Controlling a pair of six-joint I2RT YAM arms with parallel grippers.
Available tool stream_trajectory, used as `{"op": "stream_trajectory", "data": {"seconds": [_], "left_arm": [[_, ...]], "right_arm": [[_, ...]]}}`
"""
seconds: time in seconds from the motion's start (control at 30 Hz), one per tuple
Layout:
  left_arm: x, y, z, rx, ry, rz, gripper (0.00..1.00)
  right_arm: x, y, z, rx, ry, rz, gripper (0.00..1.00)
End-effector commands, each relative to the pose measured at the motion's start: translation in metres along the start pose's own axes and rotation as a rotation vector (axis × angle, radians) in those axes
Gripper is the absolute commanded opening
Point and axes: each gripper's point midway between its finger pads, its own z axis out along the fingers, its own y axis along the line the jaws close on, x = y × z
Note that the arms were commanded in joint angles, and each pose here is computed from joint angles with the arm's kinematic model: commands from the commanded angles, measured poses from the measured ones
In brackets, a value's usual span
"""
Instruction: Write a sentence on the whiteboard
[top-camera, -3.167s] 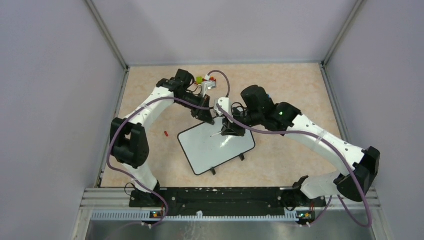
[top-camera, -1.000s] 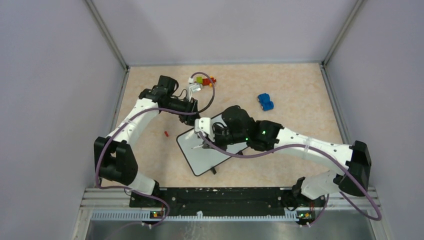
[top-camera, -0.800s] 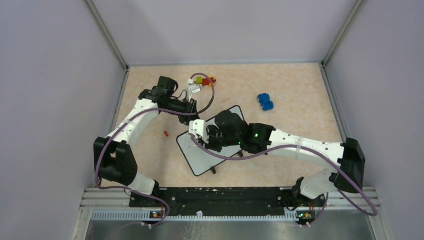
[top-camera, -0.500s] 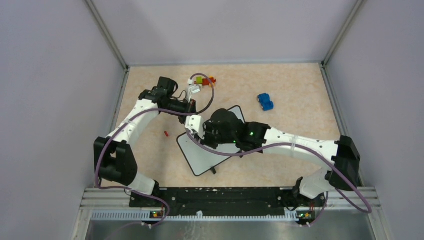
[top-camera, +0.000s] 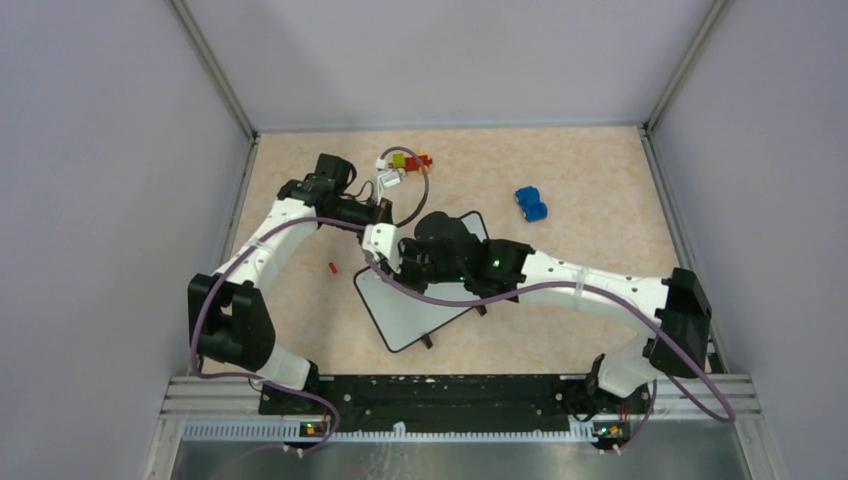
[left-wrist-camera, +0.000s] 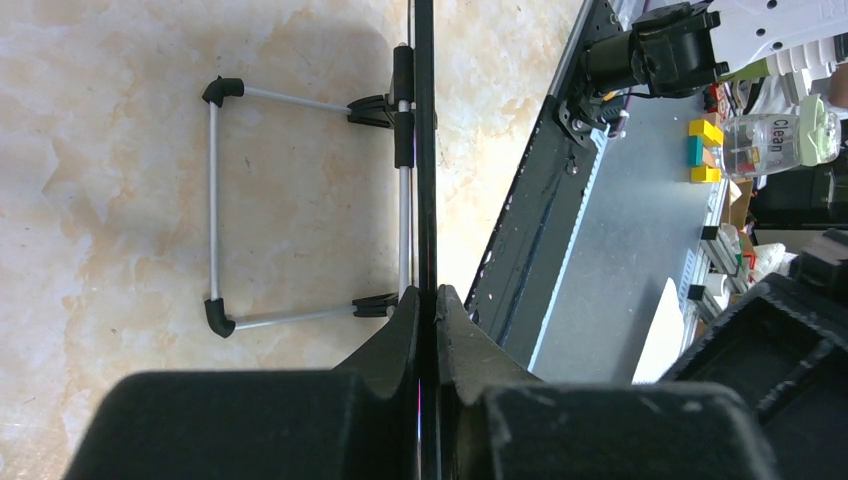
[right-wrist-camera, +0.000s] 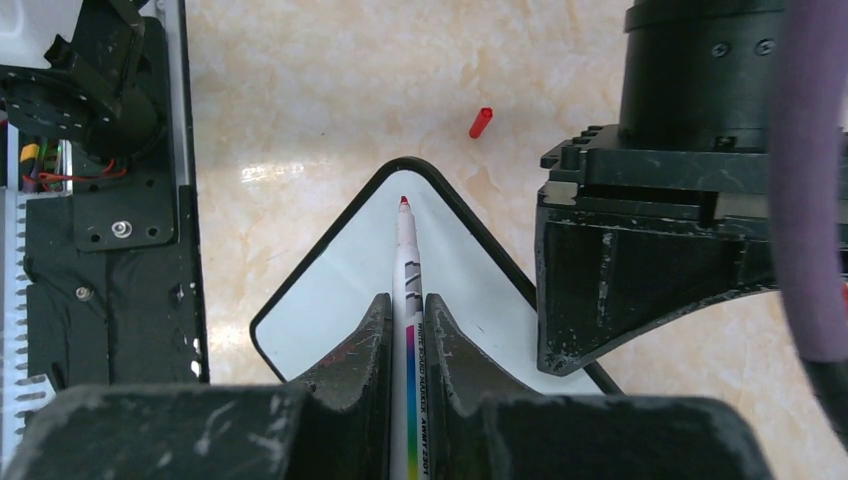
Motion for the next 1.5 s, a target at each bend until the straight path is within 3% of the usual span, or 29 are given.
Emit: {"op": "stream_trajectory", "data": {"seconds": [0.0,1.17,1.47], "left_arm": [[-0.006,-0.007,0.0,0.037,-0.019,0.02,0.0],[-0.004,-0.005,0.001,0.03,-0.01,0.015,0.0],[-0.005,-0.006,0.0,0.033,-0.013,0.019,0.0]], "right_arm": [[-0.016,0.003,0.002,-0.016,-0.035,-0.004,0.0],[0.039,0.025,0.008,-0.07,0.082,-0.031,0.0],[0.014,0.022,-0.001,-0.059,0.029,-0.034,0.0]]}}
